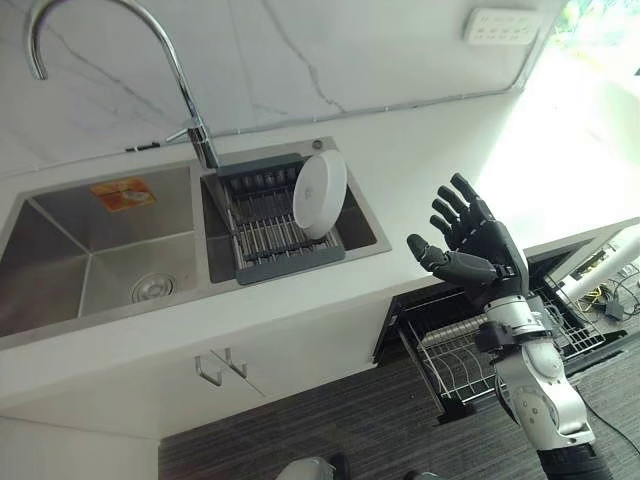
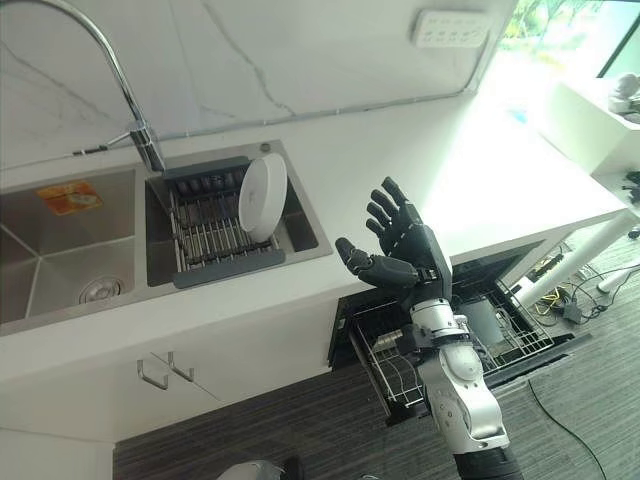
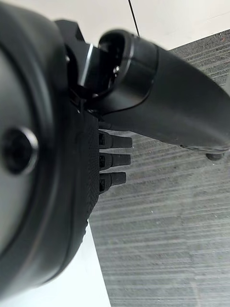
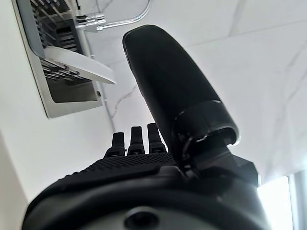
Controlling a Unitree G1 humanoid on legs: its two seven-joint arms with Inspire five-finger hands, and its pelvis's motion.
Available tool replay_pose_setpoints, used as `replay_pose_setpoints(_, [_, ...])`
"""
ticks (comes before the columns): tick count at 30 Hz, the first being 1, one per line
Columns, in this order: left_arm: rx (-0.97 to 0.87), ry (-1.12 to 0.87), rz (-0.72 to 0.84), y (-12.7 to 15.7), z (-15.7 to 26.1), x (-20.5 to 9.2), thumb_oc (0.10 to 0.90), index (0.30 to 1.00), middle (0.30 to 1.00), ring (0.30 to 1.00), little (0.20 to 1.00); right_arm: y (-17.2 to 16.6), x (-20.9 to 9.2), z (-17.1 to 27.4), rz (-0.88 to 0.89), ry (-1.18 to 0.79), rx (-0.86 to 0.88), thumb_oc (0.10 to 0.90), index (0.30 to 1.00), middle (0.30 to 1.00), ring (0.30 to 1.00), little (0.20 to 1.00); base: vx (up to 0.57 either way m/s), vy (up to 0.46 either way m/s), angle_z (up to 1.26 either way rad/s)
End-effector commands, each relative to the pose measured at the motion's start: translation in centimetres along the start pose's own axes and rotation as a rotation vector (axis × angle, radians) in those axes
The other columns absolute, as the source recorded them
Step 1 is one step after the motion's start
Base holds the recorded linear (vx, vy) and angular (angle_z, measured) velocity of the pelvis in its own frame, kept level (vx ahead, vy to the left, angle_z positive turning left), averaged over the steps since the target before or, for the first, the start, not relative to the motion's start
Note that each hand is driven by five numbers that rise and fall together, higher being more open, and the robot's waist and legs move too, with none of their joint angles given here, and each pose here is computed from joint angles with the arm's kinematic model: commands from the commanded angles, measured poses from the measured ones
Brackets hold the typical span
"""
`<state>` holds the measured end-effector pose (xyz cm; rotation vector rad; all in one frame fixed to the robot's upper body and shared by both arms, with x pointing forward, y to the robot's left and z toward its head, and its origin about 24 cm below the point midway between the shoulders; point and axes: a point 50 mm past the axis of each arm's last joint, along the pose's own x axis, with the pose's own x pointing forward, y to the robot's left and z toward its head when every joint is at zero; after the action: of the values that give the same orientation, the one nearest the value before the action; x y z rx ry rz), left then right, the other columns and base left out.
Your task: Place the dishes in the dishwasher.
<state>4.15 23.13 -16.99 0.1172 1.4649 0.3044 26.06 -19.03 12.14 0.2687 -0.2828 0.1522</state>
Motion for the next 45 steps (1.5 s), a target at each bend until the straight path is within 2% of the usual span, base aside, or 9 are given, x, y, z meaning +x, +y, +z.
replay_pose_setpoints(1, [0.040, 0.052, 0.060, 1.3, -1.0, 0.1, 0.800, 0.900, 0.900, 0.900, 0.900, 1.9, 1.7, 5.8, 0.108, -0.322, -0.061, 0.800, 0.900, 0.900, 0.900, 0.900, 0.11, 0.098, -0.16])
replay_pose_setpoints(14, [0.091, 0.081, 0.035, 0.8, -2.0, 0.0, 0.800, 0.900, 0.900, 0.900, 0.900, 0.2, 1.4, 6.5, 0.052, -0.335, -0.078, 0.800, 0.900, 0.900, 0.900, 0.900, 0.06, -0.123, 0.09])
replay_pose_setpoints(18, [0.102, 0.111, 0.040, 0.9, -3.6, 0.0, 0.800, 0.900, 0.900, 0.900, 0.900, 0.4, 1.4, 6.3, 0.057, -0.314, -0.083, 0.800, 0.900, 0.900, 0.900, 0.900, 0.07, -0.048, 0.08])
replay_pose_setpoints(28, [0.119, 0.127, 0.044, 1.0, -4.0, 0.0, 0.800, 0.900, 0.900, 0.900, 0.900, 1.3, 1.6, 6.1, 0.128, -0.312, -0.084, 0.800, 0.900, 0.900, 0.900, 0.900, 0.07, 0.007, 0.03])
replay_pose_setpoints(34, [0.156, 0.125, 0.044, 1.2, -3.9, 0.0, 0.800, 0.900, 0.900, 0.900, 0.900, 2.8, 3.3, 5.7, 0.145, -0.288, -0.061, 0.800, 0.900, 0.900, 0.900, 0.900, 0.05, 0.016, 0.07])
replay_pose_setpoints(36, [0.159, 0.123, 0.047, 1.6, -3.7, 0.0, 0.800, 0.900, 0.900, 0.900, 0.900, 3.4, 4.8, 5.7, 0.140, -0.274, -0.012, 0.800, 0.900, 0.900, 0.900, 0.900, 0.04, 0.033, 0.20])
replay_pose_setpoints(37, [0.175, 0.116, 0.052, 1.8, -3.6, 0.0, 0.800, 0.900, 0.900, 0.900, 0.900, 3.1, 6.0, 5.8, 0.079, -0.279, 0.016, 0.800, 0.900, 0.900, 0.900, 0.900, 0.04, 0.050, 0.20])
replay_pose_setpoints(45, [0.171, 0.136, 0.066, 2.9, -3.7, 0.0, 0.800, 0.900, 0.900, 0.900, 0.900, 1.3, 8.7, 7.8, -0.076, -0.352, -0.068, 0.800, 0.900, 0.900, 0.900, 0.900, -0.01, 0.008, 0.25])
